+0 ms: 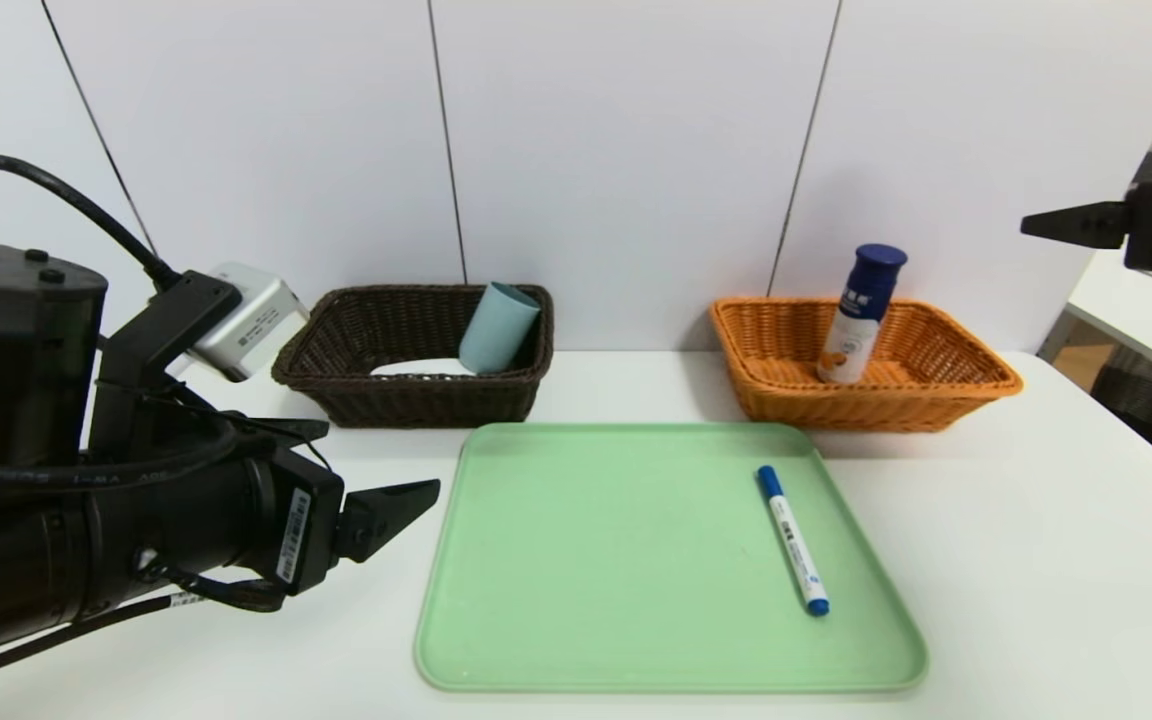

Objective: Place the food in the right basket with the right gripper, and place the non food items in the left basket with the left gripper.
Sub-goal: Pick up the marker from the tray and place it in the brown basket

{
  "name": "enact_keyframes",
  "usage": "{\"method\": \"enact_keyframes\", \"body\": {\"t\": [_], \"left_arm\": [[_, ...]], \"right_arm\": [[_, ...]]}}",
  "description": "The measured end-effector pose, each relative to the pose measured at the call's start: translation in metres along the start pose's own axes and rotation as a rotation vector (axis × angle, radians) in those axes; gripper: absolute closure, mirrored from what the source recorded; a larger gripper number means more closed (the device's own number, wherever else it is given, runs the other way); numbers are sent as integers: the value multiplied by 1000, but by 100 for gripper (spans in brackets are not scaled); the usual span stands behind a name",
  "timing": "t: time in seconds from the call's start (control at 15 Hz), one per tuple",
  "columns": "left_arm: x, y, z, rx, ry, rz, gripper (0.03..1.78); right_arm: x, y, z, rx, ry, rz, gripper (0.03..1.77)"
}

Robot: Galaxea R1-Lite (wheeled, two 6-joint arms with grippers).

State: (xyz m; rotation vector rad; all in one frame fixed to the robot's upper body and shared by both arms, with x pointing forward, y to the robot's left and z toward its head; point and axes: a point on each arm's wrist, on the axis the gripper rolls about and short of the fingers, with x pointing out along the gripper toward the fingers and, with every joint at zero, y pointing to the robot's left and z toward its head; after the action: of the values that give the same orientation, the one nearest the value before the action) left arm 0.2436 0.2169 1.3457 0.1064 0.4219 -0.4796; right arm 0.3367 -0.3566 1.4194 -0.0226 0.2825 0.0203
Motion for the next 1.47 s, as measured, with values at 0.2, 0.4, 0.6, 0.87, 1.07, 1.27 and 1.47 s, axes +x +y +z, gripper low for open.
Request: {"method": "enact_keyframes", "body": {"t": [0.2, 0.4, 0.6, 0.87, 1.07, 1.27, 1.47], "left_arm": [[6, -3, 7, -17, -3, -6, 12], [22, -15, 15, -67, 13, -33, 12], [47, -34, 21, -81, 38, -2, 12], [85, -67, 31, -91, 52, 24, 12], [109, -91, 31, -106, 63, 33, 12], [128, -112, 29, -123, 75, 23, 12], [147, -133, 22, -100, 98, -2, 12]], "right_arm": [[-32, -3, -3, 41, 52, -33, 11], [-52, -3, -7, 74, 75, -54, 11], [-61, -1, -15, 77, 86, -45, 11], [-74, 10, -26, 84, 155, 70, 11], [-82, 20, -32, 74, 204, 152, 11], [-86, 23, -32, 66, 204, 163, 11], [-87, 23, -32, 58, 199, 160, 11]]}}
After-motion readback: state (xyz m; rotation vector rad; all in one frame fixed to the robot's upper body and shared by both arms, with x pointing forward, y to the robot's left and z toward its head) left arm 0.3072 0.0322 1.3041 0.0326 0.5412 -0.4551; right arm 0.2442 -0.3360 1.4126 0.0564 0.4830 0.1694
